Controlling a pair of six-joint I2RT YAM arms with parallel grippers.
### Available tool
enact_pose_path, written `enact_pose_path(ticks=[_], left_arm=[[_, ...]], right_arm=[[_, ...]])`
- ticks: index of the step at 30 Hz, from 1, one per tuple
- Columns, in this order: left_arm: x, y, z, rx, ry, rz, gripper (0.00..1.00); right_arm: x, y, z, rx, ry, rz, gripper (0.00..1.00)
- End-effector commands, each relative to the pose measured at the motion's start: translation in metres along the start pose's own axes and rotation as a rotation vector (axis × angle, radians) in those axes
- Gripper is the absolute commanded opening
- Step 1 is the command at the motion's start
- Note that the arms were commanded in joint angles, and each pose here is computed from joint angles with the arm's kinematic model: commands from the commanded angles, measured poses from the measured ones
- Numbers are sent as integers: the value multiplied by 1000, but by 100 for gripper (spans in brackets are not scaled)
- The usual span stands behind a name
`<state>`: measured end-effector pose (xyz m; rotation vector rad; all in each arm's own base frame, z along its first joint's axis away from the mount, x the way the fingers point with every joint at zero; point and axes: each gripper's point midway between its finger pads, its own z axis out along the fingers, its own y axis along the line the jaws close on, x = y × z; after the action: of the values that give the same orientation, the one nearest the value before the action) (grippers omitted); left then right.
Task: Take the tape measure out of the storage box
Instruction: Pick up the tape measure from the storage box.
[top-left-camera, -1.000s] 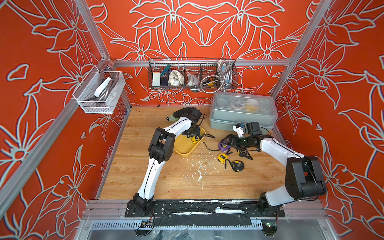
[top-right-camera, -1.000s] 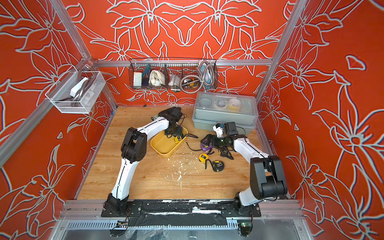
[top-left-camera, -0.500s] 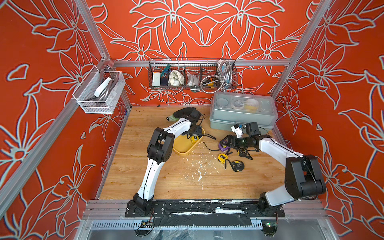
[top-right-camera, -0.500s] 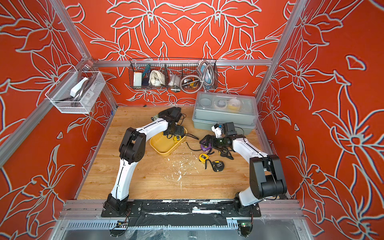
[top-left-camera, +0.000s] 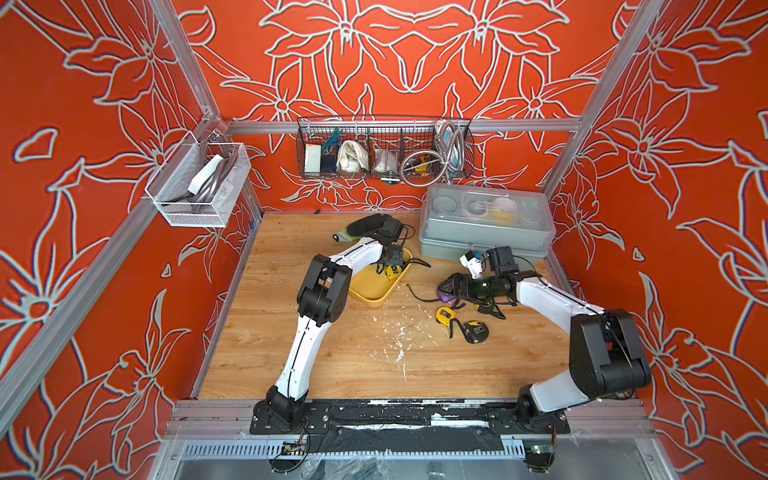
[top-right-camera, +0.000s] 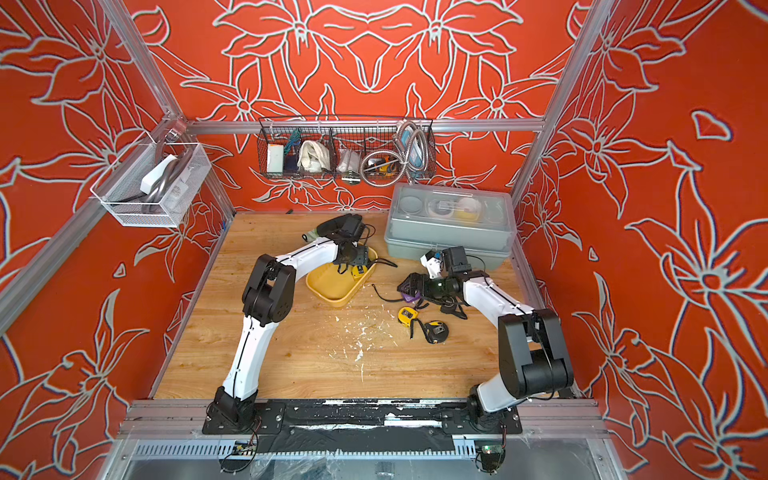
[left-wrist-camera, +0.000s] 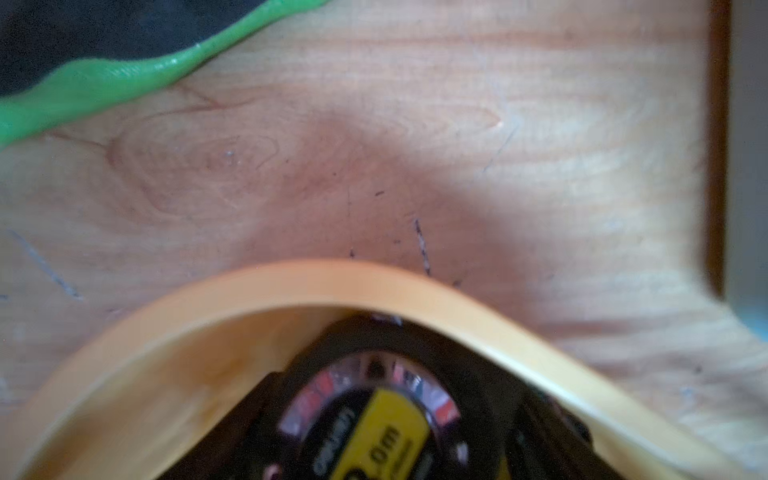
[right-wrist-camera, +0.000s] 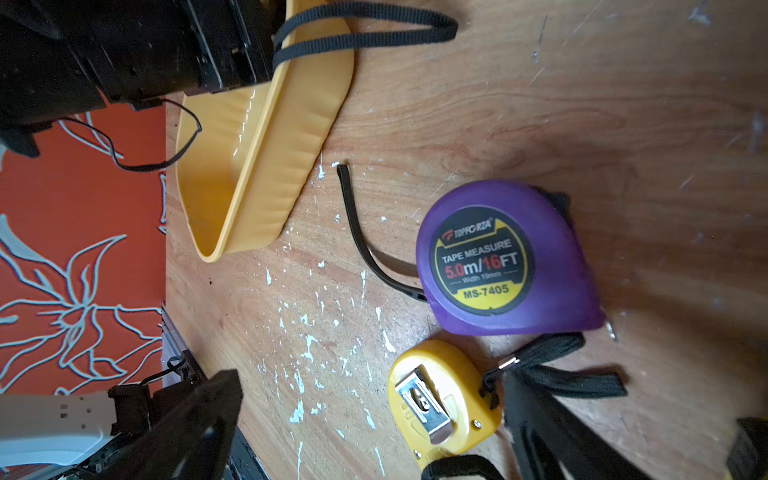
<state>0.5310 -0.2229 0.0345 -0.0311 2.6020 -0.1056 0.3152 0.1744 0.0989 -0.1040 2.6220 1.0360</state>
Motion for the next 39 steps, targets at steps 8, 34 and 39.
enact_pose_path(ticks=[8, 34, 39], left_arm=[[10, 8, -17, -11, 19, -7, 51], [72, 6, -148, 145, 122, 112, 43], [73, -15, -182, 307, 100, 196, 43]], right_arm=[[12, 2, 9, -3, 18, -12, 100], [-47, 87, 4, -378, 3, 50, 100], [-56, 110, 0, -463, 46, 71, 100]])
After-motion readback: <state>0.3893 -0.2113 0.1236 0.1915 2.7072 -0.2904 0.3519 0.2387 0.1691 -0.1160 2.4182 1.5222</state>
